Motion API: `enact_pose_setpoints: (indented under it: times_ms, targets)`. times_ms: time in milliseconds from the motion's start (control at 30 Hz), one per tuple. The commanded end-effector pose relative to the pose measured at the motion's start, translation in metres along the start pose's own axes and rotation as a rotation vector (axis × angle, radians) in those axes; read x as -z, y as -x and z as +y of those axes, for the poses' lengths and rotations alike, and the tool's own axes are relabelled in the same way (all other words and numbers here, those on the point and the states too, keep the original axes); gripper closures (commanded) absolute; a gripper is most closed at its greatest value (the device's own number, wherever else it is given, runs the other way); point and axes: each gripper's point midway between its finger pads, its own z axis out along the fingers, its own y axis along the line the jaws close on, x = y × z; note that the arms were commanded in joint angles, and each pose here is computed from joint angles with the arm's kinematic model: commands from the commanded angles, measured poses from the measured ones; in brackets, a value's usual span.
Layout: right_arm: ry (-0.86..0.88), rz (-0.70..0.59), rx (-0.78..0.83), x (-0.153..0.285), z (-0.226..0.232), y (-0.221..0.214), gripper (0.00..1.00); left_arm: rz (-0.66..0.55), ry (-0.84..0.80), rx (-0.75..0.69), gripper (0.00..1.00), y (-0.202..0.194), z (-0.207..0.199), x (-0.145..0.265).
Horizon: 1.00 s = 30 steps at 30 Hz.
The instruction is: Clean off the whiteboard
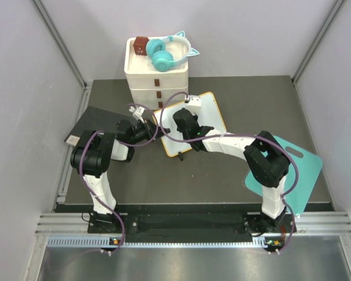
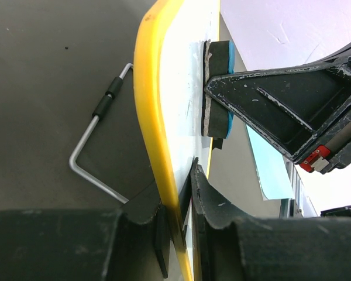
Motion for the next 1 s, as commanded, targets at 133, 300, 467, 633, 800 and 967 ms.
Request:
enact_pose_setpoints:
  times_ms: [133,300,467,633,800,967]
  targets:
    - [0.038,0.428,0.199,0.000,-0.025,-0.138,1.00,0.178,-0.045,-0.065,1.00,-0.055,-0.001,0.002]
    - [-0.029,0.381,0.138,-0.020,-0.048,-0.103,1.00,0.174,-0.046,-0.072,1.00,-0.053,-0.002,0.002]
    - [-0.123,0.304,0.115,-0.038,-0.080,-0.062,1.00,0.178,-0.043,-0.070,1.00,-0.055,-0.001,0.002]
    - [-0.182,0.255,0.087,-0.049,-0.101,-0.035,1.00,0.181,-0.039,-0.072,1.00,-0.055,-0.001,0.002]
    - [-0.235,0.224,0.064,-0.057,-0.122,-0.011,1.00,0.183,-0.038,-0.074,1.00,-0.056,0.000,0.002]
    - [-0.248,0.214,0.057,-0.060,-0.135,0.001,1.00,0.185,-0.038,-0.072,1.00,-0.056,0.000,0.002]
